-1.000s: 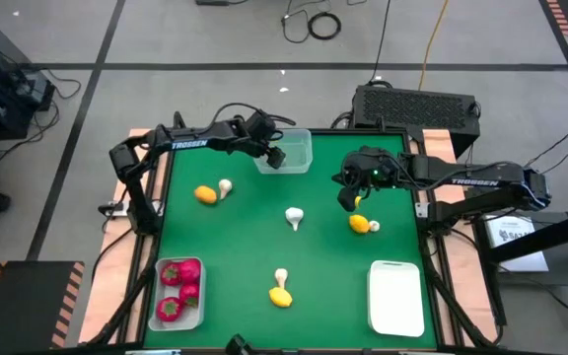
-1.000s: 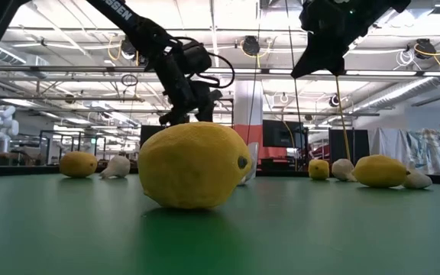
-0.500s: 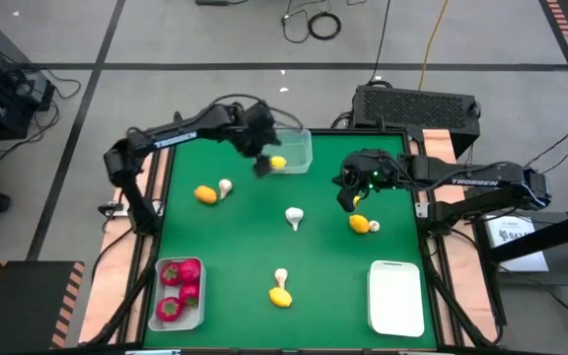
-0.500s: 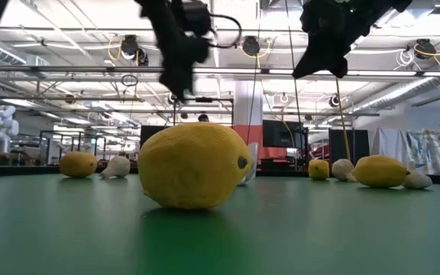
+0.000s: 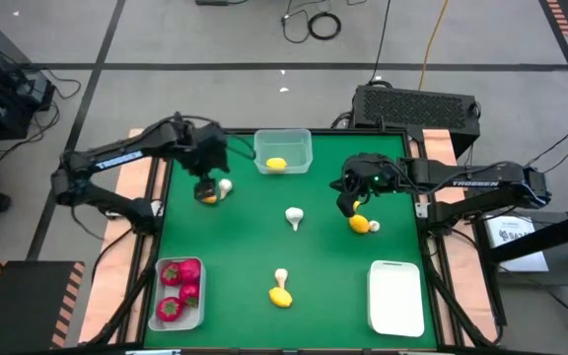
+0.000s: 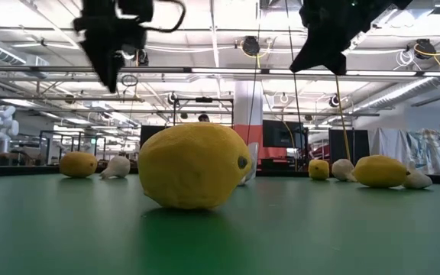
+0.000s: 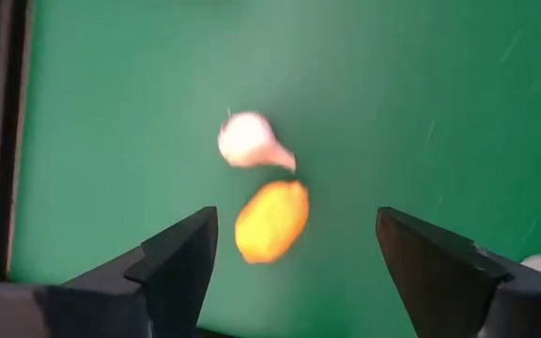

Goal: Sort produce into baskets
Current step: Put the lemon into the transparent bin

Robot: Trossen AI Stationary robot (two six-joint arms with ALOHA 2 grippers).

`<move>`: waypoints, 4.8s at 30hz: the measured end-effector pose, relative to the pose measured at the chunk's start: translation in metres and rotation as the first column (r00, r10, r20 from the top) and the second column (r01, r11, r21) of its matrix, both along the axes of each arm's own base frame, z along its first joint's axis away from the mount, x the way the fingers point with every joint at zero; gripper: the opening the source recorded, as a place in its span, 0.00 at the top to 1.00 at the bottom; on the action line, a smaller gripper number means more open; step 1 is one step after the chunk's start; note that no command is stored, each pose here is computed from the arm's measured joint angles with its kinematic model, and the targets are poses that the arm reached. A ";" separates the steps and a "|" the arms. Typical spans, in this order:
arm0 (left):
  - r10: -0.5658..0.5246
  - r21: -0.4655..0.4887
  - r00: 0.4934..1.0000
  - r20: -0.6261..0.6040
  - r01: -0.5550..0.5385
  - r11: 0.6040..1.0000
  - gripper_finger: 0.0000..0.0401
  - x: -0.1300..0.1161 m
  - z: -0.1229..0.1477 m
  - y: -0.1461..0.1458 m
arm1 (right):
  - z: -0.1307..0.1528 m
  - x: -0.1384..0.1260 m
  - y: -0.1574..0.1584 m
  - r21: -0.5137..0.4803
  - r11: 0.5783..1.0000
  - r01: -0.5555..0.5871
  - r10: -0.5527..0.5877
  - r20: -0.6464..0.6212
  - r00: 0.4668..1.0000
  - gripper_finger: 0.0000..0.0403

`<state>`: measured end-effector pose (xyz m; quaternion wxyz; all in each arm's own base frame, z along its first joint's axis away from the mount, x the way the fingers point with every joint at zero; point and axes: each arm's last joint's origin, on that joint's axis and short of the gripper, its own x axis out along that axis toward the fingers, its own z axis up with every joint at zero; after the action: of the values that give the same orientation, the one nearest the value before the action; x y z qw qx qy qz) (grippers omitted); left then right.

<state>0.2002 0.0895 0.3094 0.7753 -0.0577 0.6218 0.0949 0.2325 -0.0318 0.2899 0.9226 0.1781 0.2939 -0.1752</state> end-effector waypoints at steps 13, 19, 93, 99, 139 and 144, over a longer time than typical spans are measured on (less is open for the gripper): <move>-0.304 0.037 0.933 -0.195 0.317 0.948 0.26 -0.017 -0.086 -0.016 | 0.003 0.002 0.000 0.015 1.000 0.014 -0.015 0.038 0.999 1.00; -0.426 0.099 0.878 -0.216 0.454 0.885 0.26 -0.016 -0.101 -0.014 | 0.003 0.002 0.000 0.027 1.000 -0.002 0.001 0.040 0.999 1.00; 0.199 0.088 0.936 0.291 -0.233 0.968 0.40 0.142 -0.072 0.125 | -0.003 0.009 -0.012 -0.066 0.997 -0.031 0.032 0.011 0.999 1.00; 0.258 0.022 0.925 0.278 -0.275 0.961 0.40 0.158 -0.094 0.139 | -0.004 0.008 -0.012 -0.069 0.997 -0.037 0.037 -0.007 0.999 1.00; -0.225 0.128 0.899 0.377 0.190 0.973 0.18 0.166 0.001 0.035 | -0.008 -0.004 0.017 0.301 0.953 -0.017 0.045 -0.089 0.995 1.00; -0.373 0.175 0.845 0.384 0.330 0.928 0.18 0.189 -0.009 0.000 | 0.001 -0.016 0.043 0.407 0.913 0.031 0.049 -0.184 0.982 1.00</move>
<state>0.3888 0.0893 0.3009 0.8944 0.0783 0.4392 -0.0315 0.2170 0.0110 0.2909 0.8335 0.3479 0.4116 -0.1219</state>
